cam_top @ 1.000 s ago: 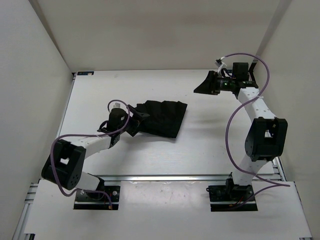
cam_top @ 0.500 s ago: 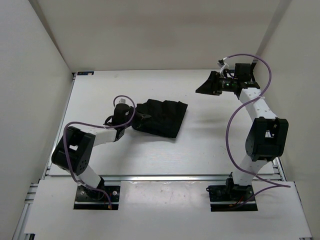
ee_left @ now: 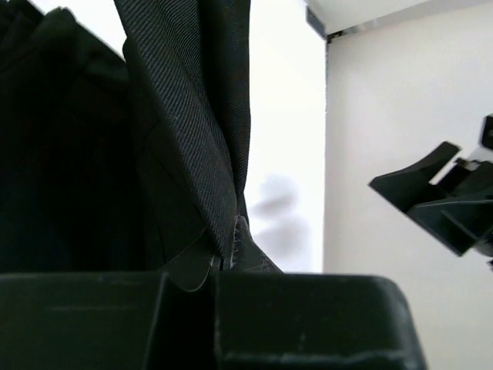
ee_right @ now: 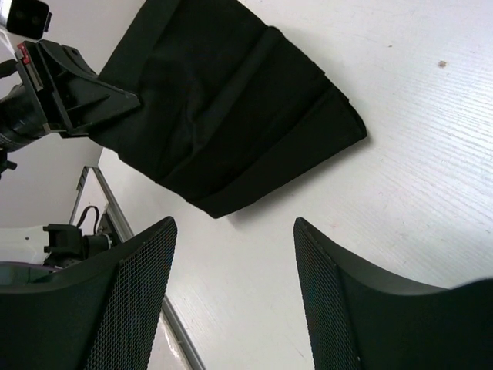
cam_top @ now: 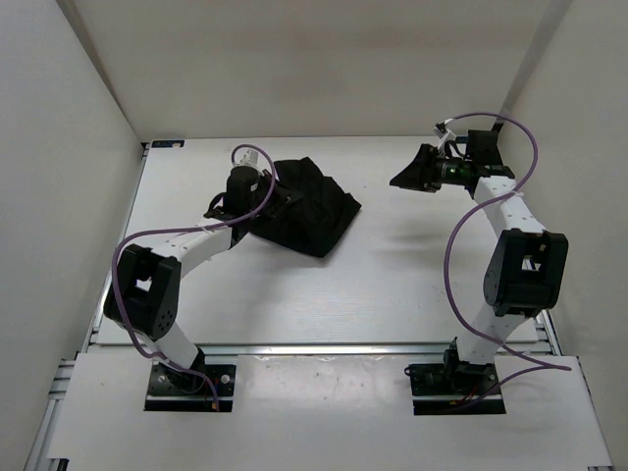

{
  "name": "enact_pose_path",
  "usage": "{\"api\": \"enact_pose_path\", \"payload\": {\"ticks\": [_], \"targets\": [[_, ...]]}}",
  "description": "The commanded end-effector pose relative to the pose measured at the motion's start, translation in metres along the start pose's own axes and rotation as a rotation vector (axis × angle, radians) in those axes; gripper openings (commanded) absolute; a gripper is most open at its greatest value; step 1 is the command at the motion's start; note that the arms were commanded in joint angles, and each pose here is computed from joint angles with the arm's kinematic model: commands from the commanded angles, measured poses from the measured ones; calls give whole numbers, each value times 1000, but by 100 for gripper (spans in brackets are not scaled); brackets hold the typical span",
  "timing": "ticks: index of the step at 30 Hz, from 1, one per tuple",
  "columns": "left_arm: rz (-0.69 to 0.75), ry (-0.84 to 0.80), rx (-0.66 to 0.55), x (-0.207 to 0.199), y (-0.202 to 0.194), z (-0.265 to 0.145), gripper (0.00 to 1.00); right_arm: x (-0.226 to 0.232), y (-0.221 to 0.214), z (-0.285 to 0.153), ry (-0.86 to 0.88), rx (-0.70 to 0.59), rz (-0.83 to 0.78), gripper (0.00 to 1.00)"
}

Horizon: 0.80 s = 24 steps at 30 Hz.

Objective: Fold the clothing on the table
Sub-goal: Fold the skirt

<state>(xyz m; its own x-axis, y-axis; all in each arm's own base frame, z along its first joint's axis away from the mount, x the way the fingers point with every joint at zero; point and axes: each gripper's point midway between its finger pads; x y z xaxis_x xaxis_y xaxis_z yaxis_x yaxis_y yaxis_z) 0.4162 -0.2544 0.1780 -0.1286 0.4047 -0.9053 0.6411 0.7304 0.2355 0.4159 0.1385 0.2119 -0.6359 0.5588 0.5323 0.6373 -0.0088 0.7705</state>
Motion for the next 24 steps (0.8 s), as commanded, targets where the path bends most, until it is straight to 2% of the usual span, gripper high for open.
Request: {"api": "enact_pose_path", "payload": {"ticks": [1, 3, 4, 7, 10, 11, 13, 15, 17, 19, 20, 21, 22, 23, 24], "targets": [[73, 30, -20, 7, 8, -11, 0, 16, 16, -12, 19, -47, -67, 67], [47, 36, -42, 20, 16, -15, 1, 12, 11, -13, 14, -37, -52, 68], [25, 46, -75, 34, 27, -18, 8, 12, 14, -14, 4, -41, -65, 68], [-73, 116, -158, 90, 60, -27, 43, 13, 12, -17, 7, -39, -59, 68], [-96, 168, -235, 117, 105, -37, 53, 14, 6, -20, 20, -33, -43, 68], [-88, 172, -267, 115, 121, -41, 56, 16, 6, -20, 26, -34, -48, 68], [-64, 150, -313, 97, 147, -47, 74, 16, 4, -21, 27, -34, -35, 68], [-32, 106, -347, 67, 165, -52, 98, 13, 1, -23, 21, -37, -34, 68], [1, 31, -358, 29, 166, -57, 99, 14, 1, -24, 26, -43, -29, 68], [7, -71, -314, -7, 148, -52, 90, 16, -3, -23, 27, -33, -20, 69], [14, -137, -240, -25, 126, -43, 74, 15, -3, -24, 24, -37, -31, 68], [-4, -169, -177, -34, 107, -36, 45, 15, -6, -22, 28, -33, -29, 68], [-17, -217, -91, -42, 86, -27, 5, 15, -6, -23, 29, -35, -30, 68], [-24, -220, -12, -40, 65, -18, 0, 15, -12, -22, 27, -24, -15, 68], [-11, -214, 51, -38, 45, -9, 0, 17, -8, -21, 32, -29, -30, 68]]}}
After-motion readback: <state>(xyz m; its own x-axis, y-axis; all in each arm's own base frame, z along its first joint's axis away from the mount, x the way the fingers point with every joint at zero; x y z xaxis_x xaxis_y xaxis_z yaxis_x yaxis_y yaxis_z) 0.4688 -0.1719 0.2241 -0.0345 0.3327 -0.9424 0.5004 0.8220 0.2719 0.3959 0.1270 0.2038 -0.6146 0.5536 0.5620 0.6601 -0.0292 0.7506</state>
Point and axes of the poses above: each gripper's point midway between its finger pads, its own z axis out along the fingers, its own x axis along the line the jaws close on, y = z × x, and after that the axes turned 13 degrees about -z, right-handed
